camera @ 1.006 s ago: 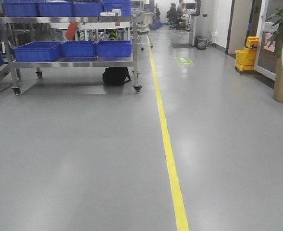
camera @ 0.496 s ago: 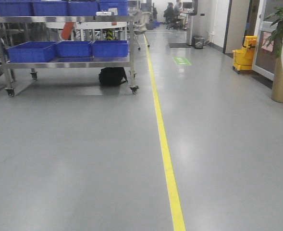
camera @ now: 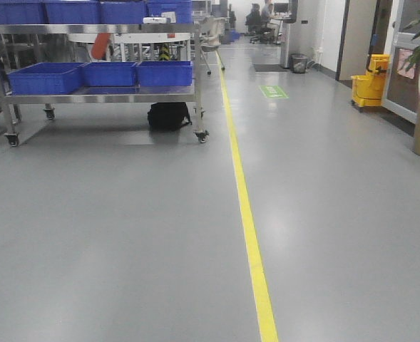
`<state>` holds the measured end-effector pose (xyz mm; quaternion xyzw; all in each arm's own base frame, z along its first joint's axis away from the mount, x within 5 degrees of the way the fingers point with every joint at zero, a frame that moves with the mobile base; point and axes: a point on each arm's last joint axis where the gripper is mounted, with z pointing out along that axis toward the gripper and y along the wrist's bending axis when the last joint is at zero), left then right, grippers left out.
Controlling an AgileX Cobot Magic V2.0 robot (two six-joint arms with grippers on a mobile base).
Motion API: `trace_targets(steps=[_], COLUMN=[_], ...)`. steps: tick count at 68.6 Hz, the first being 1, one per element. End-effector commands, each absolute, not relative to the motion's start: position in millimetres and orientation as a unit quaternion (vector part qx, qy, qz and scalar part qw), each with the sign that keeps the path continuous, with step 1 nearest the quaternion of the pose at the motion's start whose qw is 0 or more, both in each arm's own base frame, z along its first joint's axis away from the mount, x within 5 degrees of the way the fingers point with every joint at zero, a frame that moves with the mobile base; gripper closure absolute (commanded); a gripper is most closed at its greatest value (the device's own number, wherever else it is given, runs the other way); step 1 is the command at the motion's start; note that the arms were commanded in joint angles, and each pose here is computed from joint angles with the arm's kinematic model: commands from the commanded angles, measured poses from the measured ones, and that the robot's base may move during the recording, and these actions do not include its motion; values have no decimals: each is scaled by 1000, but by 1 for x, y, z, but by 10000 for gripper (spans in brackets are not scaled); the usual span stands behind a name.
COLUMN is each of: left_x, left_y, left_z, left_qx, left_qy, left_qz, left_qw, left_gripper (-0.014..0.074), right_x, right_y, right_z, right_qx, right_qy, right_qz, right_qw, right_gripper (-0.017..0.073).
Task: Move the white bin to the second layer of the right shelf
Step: 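Drive the base down the aisle carrying the bin in the right gripper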
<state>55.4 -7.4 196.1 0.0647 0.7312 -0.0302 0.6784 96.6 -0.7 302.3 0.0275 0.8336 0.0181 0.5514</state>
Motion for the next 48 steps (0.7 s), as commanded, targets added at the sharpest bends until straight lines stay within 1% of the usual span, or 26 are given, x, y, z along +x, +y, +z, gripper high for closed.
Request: trace_targets(steps=[1, 48], left_x=[56, 56], left_y=[-8, -8], left_z=[192, 192], left_qx=[62, 62], left_qy=[709, 709], left_qz=[-34, -34], left_qw=[702, 702], left_gripper=[509, 509], right_x=[99, 99], right_y=[-2, -2], right_z=[321, 321], right_qx=[31, 31], right_qy=[797, 797], right_qz=[15, 15], right_qw=[604, 604], right_gripper=[500, 500])
